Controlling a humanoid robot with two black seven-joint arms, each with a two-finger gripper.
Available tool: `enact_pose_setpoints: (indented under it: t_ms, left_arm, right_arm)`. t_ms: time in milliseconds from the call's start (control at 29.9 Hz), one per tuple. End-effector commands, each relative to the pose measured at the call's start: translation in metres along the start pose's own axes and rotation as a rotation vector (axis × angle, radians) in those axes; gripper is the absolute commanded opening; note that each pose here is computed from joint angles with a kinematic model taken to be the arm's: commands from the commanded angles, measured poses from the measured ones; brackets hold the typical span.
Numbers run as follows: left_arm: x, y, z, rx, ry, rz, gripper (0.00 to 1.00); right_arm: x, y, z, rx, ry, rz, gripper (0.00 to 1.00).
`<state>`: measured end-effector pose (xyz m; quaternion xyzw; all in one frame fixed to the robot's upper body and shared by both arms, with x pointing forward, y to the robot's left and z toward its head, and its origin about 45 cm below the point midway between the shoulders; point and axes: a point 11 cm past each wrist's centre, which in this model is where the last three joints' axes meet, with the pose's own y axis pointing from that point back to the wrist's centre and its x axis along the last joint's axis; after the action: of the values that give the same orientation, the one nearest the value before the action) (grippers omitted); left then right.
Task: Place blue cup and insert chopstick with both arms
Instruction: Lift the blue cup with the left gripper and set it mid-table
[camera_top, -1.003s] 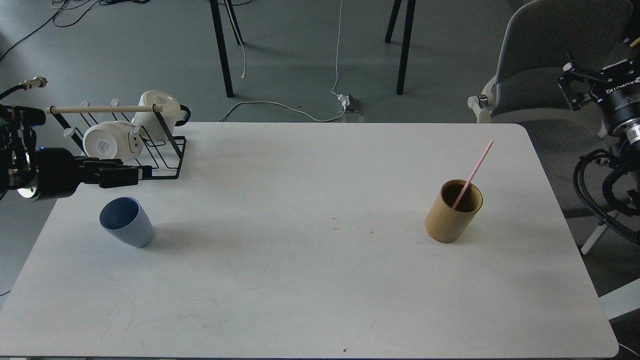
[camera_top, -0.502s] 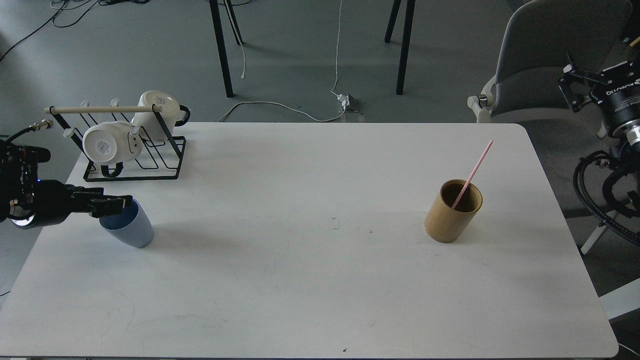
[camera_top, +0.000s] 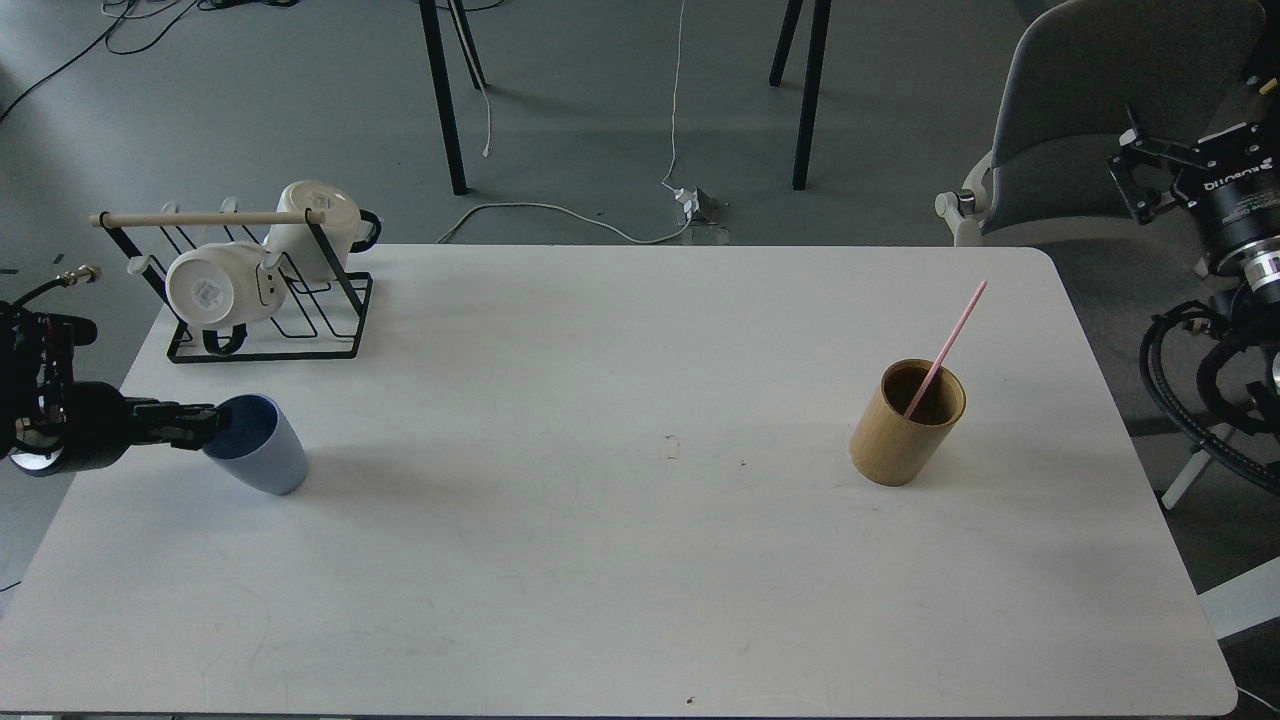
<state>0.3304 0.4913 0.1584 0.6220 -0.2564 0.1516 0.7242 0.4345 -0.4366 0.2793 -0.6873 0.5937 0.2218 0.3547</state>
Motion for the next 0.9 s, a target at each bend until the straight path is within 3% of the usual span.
enact_pose_setpoints:
  t_ms: [0,134,334,602,736,869]
  left_arm:
    - [0.001,-0.001,0.004,-0.011,-0.008,0.003,0.05]
    - [0.012,-0.003,0.01,-0.027,-0.014,0.021,0.05]
    - [0.068,0.0,0.07,-0.171,-0.097,0.047,0.05]
    - [0.158,0.023,0.206,-0.432,-0.326,0.118,0.04]
    - [0.172,0.003,0.278,-0.482,-0.45,0.131,0.04]
    - [0.152,-0.022,0.341,-0.54,-0.635,0.093,0.03]
  right_arm:
    - [0.0,0.0,0.0,-0.002,0.0,0.0,0.99]
    - [0.0,0.0,-0.001,0.001,0.001,-0.001,0.99]
    - [-0.014,-0.012,-0.01,0.012,0.015,-0.034,0.99]
    - [-0.044,-0.035,-0.032,0.048,0.033,-0.102,0.99]
    - [-0.044,-0.036,-0.032,0.047,0.035,-0.091,0.99]
    - [-0.043,-0.035,-0.031,0.046,0.036,-0.084,0.99]
